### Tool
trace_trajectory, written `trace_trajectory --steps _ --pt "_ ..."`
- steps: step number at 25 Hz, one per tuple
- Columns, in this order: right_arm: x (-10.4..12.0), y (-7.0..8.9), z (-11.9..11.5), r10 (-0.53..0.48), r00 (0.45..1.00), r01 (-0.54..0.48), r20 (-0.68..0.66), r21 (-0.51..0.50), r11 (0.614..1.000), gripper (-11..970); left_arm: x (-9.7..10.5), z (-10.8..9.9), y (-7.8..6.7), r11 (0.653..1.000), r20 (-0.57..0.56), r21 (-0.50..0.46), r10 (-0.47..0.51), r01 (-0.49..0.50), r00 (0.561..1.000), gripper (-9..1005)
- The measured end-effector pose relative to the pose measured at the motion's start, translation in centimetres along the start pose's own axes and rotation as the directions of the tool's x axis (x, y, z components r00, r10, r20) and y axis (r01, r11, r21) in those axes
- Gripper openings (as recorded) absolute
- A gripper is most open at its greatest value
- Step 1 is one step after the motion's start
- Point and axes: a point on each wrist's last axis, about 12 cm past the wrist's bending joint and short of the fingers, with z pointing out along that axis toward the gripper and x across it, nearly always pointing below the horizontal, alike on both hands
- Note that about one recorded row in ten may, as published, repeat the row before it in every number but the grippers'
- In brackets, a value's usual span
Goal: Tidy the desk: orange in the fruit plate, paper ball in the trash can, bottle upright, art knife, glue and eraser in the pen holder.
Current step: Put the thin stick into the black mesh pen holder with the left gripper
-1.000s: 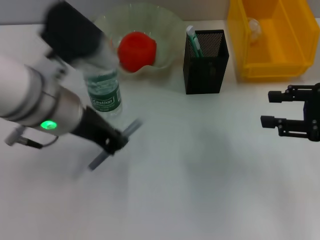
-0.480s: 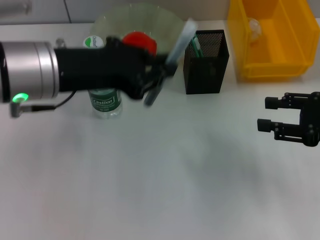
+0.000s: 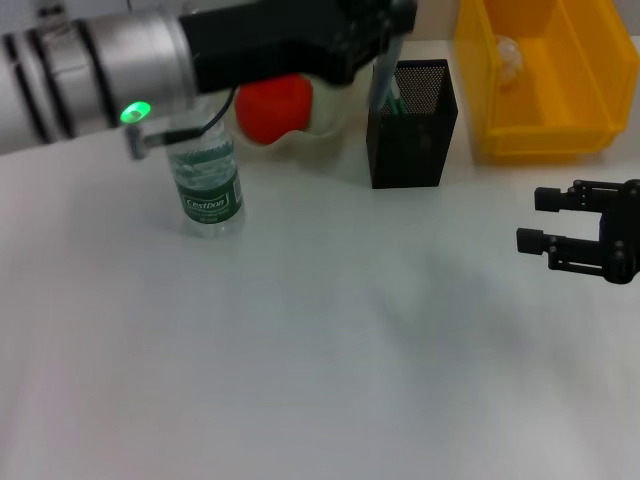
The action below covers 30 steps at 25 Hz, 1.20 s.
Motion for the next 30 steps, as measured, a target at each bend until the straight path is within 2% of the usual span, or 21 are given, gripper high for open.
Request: trace_trajectory --steps 4,7,9,11,13,17,18,20,21,22,30 --pt "-0.1 -0.4 0.4 -0.002 1.000 0.002 -0.004 0.006 1.000 632 0.0 2.3 0.6 0.999 0.012 -0.033 0.000 0.000 1.000 145" --pt "-0.2 -0.5 0.6 -0.005 1.000 0.005 -0.006 0.008 1.000 632 -0.1 5.4 0.6 0.995 -0.026 -0.087 0.048 -0.050 0.999 144" --pt "-0.2 -0.5 0.6 -0.006 1.000 0.006 -0.007 0.010 1.000 633 -0.1 5.4 0.6 0.995 -0.026 -0.087 0.048 -0.050 0.999 144" --pt "-0.2 -0.5 0.7 -0.010 1.000 0.010 -0.008 0.009 1.000 633 0.3 6.6 0.9 0.990 -0.054 -0.121 0.064 -0.070 0.997 148" --pt "-0.2 -0.5 0.7 -0.014 1.000 0.014 -0.009 0.008 1.000 634 0.4 6.9 1.1 0.988 -0.062 -0.134 0.064 -0.072 0.996 155" --pt "-0.3 -0.6 0.8 -0.017 1.000 0.017 -0.009 0.006 1.000 634 0.4 6.9 1.1 0.988 -0.062 -0.134 0.064 -0.072 0.996 169" --pt "-0.3 -0.6 0.8 -0.019 1.000 0.019 -0.008 0.005 1.000 635 0.9 7.5 1.6 0.984 -0.074 -0.167 0.050 -0.061 0.996 173" --pt "-0.4 -0.6 1.0 -0.022 1.000 0.022 -0.007 0.003 1.000 635 0.9 7.5 1.6 0.984 -0.074 -0.167 0.050 -0.061 0.996 180" --pt "-0.5 -0.7 1.0 -0.023 1.000 0.023 -0.007 0.002 1.000 635 1.6 8.9 2.4 0.971 -0.076 -0.234 0.026 -0.043 0.997 184" --pt "-0.6 -0.7 1.1 -0.025 1.000 0.025 -0.007 0.001 1.000 635 1.7 9.1 2.6 0.968 -0.076 -0.248 0.014 -0.033 0.997 188" --pt "-1.0 -1.0 1.5 -0.044 0.999 0.043 -0.027 -0.010 0.999 637 2.3 9.5 2.7 0.966 -0.100 -0.257 0.011 -0.036 0.995 217"
